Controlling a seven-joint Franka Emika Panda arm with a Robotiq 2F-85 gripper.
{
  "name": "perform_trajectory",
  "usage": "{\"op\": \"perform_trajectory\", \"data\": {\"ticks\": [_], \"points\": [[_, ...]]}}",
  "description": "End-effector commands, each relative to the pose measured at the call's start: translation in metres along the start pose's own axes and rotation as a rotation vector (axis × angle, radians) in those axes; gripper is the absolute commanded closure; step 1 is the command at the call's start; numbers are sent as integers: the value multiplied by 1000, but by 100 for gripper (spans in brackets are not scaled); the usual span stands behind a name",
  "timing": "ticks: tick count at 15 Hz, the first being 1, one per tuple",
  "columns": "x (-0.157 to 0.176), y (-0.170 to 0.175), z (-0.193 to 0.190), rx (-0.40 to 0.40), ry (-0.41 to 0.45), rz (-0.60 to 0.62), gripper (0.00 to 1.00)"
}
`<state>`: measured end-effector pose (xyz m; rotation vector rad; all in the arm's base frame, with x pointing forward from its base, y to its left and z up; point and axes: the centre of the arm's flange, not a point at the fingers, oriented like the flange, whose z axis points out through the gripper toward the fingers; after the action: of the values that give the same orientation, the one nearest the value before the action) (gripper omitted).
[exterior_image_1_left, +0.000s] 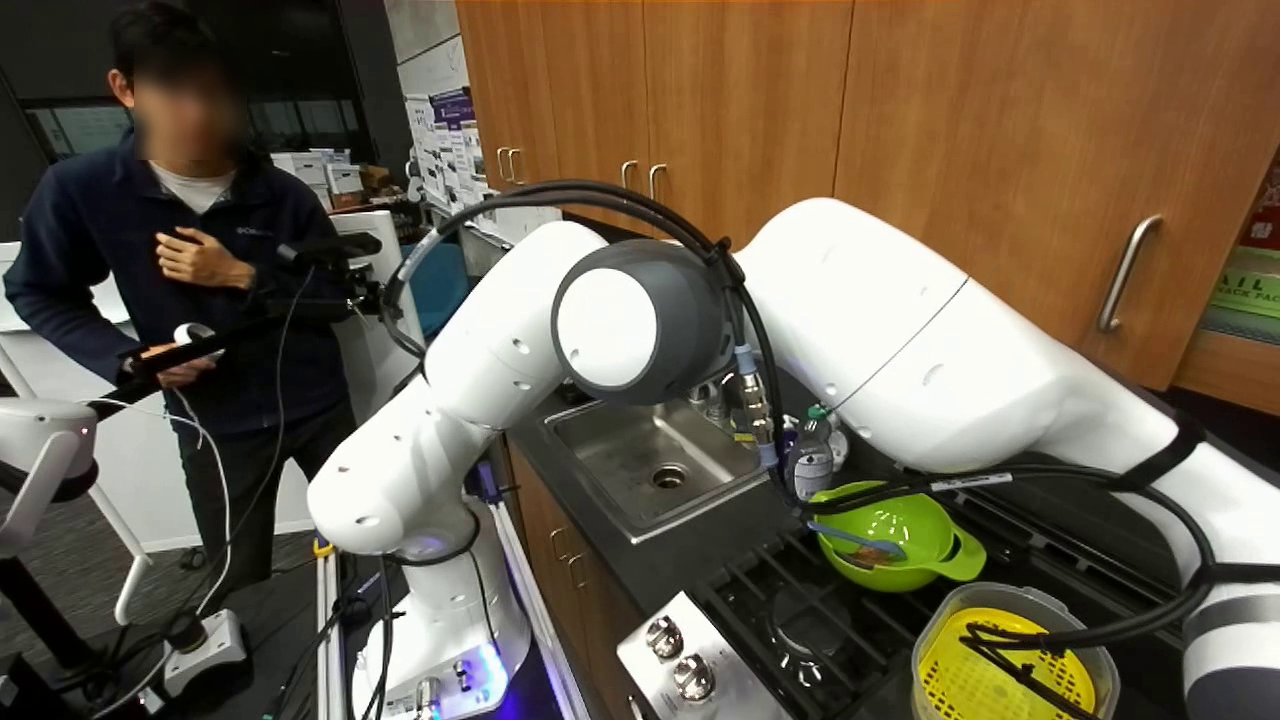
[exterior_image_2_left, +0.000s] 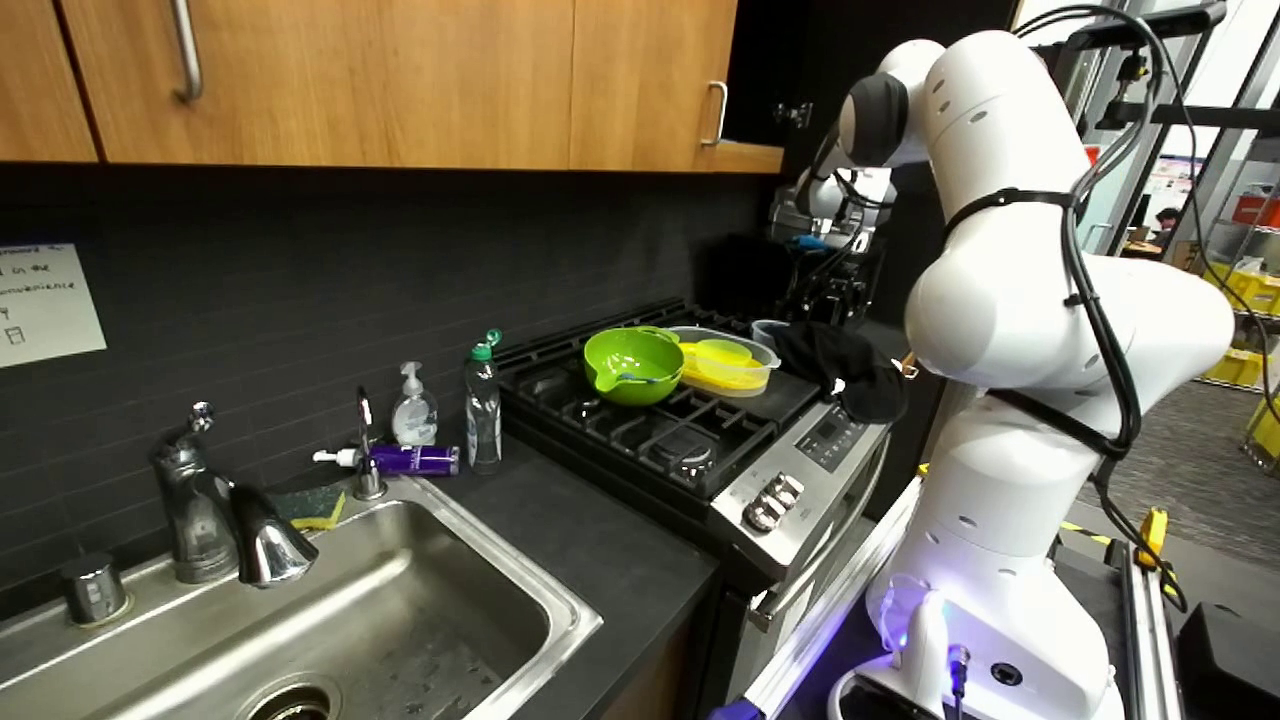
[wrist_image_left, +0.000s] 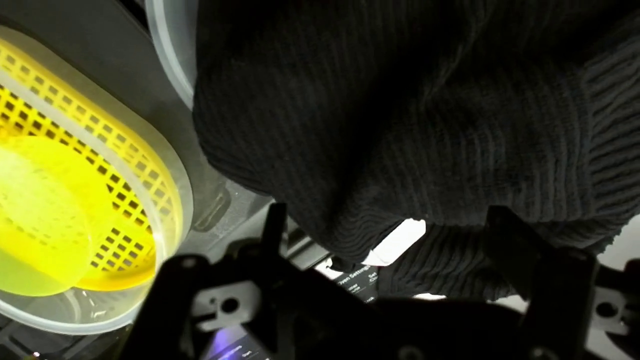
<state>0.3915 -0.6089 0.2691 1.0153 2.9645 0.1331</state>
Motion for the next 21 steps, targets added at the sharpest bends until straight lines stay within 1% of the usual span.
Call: {"op": "perform_trajectory", "data": {"ticks": [1, 11, 21], "points": [[3, -4, 9, 8, -24, 4, 0], [-16, -12, 18, 35, -38, 10, 0], [-47, -5, 30, 46, -10, -34, 0]]}}
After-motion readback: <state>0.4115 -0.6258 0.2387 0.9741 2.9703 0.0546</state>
